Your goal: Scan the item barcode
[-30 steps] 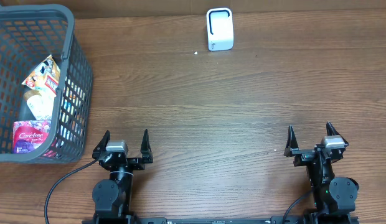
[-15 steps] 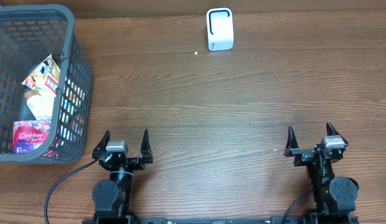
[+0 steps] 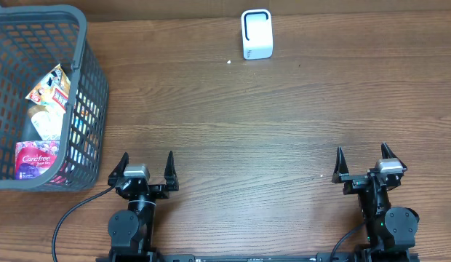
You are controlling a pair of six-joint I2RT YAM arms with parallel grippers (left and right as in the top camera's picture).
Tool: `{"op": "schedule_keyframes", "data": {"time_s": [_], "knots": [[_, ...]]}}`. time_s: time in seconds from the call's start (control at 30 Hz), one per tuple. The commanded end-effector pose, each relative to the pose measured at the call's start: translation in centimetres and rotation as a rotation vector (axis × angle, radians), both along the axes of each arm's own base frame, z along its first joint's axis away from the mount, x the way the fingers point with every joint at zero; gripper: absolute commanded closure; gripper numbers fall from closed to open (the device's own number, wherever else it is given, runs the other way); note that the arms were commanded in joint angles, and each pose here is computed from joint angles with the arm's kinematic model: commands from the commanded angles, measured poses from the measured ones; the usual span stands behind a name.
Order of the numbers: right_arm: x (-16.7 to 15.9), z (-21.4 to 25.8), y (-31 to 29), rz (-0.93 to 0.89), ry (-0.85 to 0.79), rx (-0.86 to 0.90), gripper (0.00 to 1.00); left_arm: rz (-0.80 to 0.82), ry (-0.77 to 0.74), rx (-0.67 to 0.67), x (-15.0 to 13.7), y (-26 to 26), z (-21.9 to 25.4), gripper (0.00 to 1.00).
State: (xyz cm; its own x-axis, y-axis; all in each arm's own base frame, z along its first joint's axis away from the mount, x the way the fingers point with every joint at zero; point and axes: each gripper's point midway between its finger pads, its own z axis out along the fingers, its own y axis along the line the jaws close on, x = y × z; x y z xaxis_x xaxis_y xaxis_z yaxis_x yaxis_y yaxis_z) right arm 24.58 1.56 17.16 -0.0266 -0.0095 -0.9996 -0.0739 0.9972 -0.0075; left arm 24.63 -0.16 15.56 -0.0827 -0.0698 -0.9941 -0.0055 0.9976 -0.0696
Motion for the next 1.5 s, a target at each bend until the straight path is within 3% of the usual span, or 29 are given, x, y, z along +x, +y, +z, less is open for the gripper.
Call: {"op": "schedule_keyframes", "data": {"time_s": [0.0, 0.2, 0.53, 1.0, 1.13, 1.27, 1.47], "knots": [[0.0, -0.2, -0.2, -0.012, -0.003, -0.001, 0.0, 0.004, -0.006, 0.016, 0.0, 0.1, 0.0, 0.0], [0.0, -0.2, -0.2, -0.012, -0.003, -0.001, 0.0, 0.0, -0.006, 0.005, 0.0, 0.0, 0.1, 0.0], [0.0, -0.2, -0.2, -0.011, -0.003, -0.001, 0.0, -0.033, -0.002, -0.166, 0.0, -0.8, 0.0, 0.0], [0.0, -0.2, -0.2, -0.012, -0.003, -0.001, 0.0, -0.069, -0.031, -0.168, 0.0, -1.4, 0.8, 0.0], [0.0, -0.2, -0.2, -0.011, -0.003, -0.001, 0.0, -0.18, -0.16, -0.164, -0.3, -3.1, 4.2, 0.0], [0.0, -0.2, -0.2, -0.012, -0.003, -0.001, 0.0, -0.184, -0.23, -0.152, -0.6, -3.0, 6.2, 0.0], [0.0, -0.2, -0.2, -0.012, -0.003, -0.001, 0.0, -0.179, -0.299, -0.016, -1.4, -3.0, 9.2, 0.0]]}}
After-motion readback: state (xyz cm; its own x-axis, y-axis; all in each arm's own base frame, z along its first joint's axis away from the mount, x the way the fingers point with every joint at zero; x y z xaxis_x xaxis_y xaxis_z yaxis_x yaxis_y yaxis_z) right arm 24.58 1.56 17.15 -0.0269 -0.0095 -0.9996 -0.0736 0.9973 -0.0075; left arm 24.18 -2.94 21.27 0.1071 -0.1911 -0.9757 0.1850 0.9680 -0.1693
